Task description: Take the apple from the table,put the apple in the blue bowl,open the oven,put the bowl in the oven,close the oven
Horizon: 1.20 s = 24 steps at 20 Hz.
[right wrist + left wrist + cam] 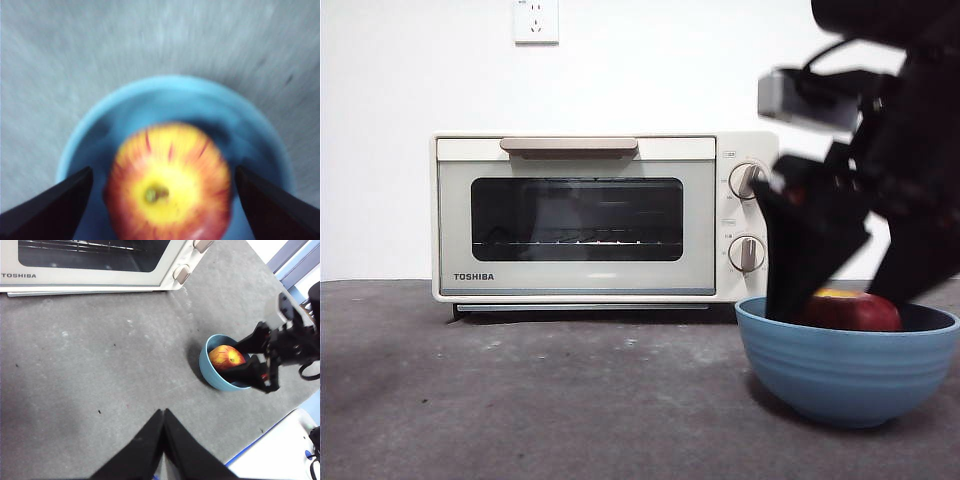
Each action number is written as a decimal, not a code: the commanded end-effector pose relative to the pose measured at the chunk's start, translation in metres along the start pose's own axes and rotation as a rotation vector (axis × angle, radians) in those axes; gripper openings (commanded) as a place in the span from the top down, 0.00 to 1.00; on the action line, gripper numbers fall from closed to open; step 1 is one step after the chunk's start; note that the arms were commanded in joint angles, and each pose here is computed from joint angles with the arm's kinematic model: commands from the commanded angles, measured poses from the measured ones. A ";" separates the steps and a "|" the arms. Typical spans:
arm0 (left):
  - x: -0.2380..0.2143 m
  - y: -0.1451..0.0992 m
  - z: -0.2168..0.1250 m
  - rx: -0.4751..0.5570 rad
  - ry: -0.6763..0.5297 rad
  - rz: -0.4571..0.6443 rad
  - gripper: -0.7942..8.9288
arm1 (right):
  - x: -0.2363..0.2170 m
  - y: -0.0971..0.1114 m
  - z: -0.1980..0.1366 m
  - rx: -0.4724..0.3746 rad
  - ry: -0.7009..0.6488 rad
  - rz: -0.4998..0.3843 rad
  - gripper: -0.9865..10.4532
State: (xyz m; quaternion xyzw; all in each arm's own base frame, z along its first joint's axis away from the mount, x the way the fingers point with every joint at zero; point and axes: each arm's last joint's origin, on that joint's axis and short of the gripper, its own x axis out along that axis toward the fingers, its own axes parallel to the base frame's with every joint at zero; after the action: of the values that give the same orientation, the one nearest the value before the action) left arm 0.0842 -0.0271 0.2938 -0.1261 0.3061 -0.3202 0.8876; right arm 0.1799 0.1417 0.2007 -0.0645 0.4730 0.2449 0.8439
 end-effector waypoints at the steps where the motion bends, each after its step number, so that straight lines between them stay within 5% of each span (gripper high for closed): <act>1: 0.000 -0.001 0.009 0.022 -0.021 -0.006 0.91 | -0.027 0.006 0.024 -0.041 -0.091 -0.014 0.52; 7: 0.019 0.009 0.035 0.020 -0.096 -0.018 0.91 | -0.081 -0.004 0.040 -0.030 -0.138 -0.220 0.52; 12: 0.050 0.019 0.076 0.054 -0.127 -0.012 0.91 | -0.083 -0.034 0.022 0.064 0.008 -0.376 0.52; 24: 0.157 0.026 0.170 0.161 -0.082 0.025 0.91 | -0.063 -0.065 -0.001 0.224 0.086 -0.242 0.52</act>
State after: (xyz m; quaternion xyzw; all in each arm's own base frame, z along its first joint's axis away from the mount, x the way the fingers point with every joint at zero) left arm 0.2931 -0.1007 0.3411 -0.0754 0.2533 -0.3219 0.9092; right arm 0.1811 0.0619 0.2437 -0.0364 0.5227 0.0812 0.8479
